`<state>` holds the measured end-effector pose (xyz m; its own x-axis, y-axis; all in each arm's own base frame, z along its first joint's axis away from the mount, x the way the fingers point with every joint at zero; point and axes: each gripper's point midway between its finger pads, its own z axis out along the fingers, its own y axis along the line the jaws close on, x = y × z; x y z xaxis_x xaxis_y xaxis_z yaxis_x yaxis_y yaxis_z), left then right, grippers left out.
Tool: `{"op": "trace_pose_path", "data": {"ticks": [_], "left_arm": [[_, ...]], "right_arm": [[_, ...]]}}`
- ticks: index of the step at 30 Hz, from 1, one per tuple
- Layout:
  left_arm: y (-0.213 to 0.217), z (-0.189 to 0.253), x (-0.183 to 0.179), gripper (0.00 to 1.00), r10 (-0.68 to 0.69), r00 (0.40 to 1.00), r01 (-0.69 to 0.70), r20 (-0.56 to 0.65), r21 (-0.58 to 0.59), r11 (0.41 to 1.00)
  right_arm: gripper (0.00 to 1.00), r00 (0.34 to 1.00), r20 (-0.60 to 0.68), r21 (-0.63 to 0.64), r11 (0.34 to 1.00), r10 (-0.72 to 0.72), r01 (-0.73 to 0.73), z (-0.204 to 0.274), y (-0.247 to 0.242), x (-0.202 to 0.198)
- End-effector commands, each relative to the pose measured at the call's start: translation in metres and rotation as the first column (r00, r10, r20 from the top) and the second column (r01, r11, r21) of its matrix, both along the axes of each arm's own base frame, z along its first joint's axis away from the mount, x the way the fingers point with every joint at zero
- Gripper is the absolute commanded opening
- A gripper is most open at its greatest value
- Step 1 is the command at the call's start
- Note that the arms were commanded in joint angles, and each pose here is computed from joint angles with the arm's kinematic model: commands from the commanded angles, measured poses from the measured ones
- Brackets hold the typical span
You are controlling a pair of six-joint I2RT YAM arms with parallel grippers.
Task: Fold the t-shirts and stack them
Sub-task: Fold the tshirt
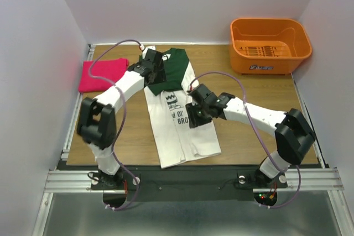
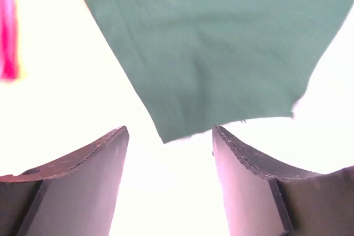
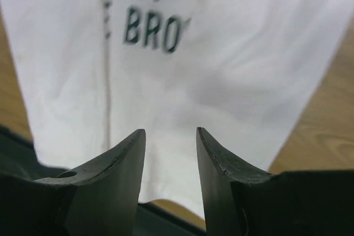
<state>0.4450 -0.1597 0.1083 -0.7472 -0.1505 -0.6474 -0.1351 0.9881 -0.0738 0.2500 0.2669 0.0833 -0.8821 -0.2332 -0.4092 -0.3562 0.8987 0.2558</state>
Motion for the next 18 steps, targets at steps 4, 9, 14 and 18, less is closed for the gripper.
{"op": "trace_pose_path", "data": {"ticks": [4, 9, 14, 18], "left_arm": [[0.017, 0.058, -0.101, 0.73, 0.046, 0.994, -0.036, 0.097, -0.107, 0.994], [0.051, 0.077, -0.155, 0.74, 0.114, 0.974, -0.08, 0.193, -0.176, 0.981], [0.066, 0.068, -0.188, 0.75, 0.132, 0.964, -0.079, 0.233, -0.223, 0.972], [0.074, 0.07, -0.2, 0.75, 0.146, 0.95, -0.075, 0.275, -0.254, 0.964]], "right_arm": [[0.48, 0.992, -0.107, -0.066, 0.995, 0.067, -0.074, -0.023, 0.005, -0.086], [0.49, 0.989, -0.107, -0.07, 0.992, 0.101, -0.109, -0.023, 0.017, -0.109], [0.48, 0.993, -0.092, -0.144, 0.986, 0.068, -0.081, -0.035, 0.011, -0.11], [0.45, 0.992, -0.11, -0.175, 0.981, 0.069, -0.087, -0.043, 0.008, -0.116]]}}
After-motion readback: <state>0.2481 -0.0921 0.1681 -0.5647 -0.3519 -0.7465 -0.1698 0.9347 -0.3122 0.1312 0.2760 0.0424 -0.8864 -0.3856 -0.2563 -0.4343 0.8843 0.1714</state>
